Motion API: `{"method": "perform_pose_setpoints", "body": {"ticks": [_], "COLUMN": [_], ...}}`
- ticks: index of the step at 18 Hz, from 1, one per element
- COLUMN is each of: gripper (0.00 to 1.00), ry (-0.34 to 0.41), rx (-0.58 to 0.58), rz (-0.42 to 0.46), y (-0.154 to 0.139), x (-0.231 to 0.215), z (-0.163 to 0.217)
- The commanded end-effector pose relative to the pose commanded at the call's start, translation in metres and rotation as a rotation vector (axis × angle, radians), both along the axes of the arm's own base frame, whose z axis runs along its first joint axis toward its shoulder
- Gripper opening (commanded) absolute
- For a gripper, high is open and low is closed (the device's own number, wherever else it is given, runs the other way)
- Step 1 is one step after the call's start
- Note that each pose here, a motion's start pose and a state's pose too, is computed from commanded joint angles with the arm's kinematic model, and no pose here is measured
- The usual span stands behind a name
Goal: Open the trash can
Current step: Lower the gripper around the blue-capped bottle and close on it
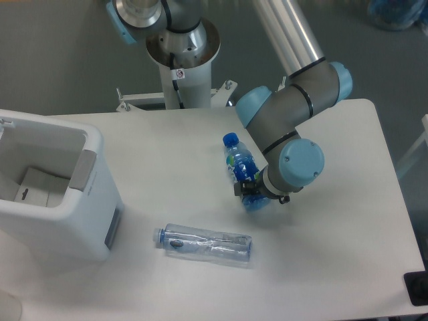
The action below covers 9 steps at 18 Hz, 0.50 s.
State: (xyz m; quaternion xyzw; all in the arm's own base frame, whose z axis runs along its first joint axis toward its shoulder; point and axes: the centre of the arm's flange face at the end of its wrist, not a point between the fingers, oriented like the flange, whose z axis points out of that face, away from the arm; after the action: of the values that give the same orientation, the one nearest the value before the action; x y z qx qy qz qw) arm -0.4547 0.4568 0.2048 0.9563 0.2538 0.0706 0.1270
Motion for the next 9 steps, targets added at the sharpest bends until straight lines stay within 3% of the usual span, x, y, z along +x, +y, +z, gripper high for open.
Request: {"method": "perform_pose_setpoints", "body": {"ticks": [7,9], "gripper": [1.0,0.92], "ry": [-0.021,-0.023], "rx": [-0.014,-0.015], "rz": [-0.031,-0.033], "y": [0.012,0.012], "x": [0.005,0.005], "z": [-0.018,-0.017]}}
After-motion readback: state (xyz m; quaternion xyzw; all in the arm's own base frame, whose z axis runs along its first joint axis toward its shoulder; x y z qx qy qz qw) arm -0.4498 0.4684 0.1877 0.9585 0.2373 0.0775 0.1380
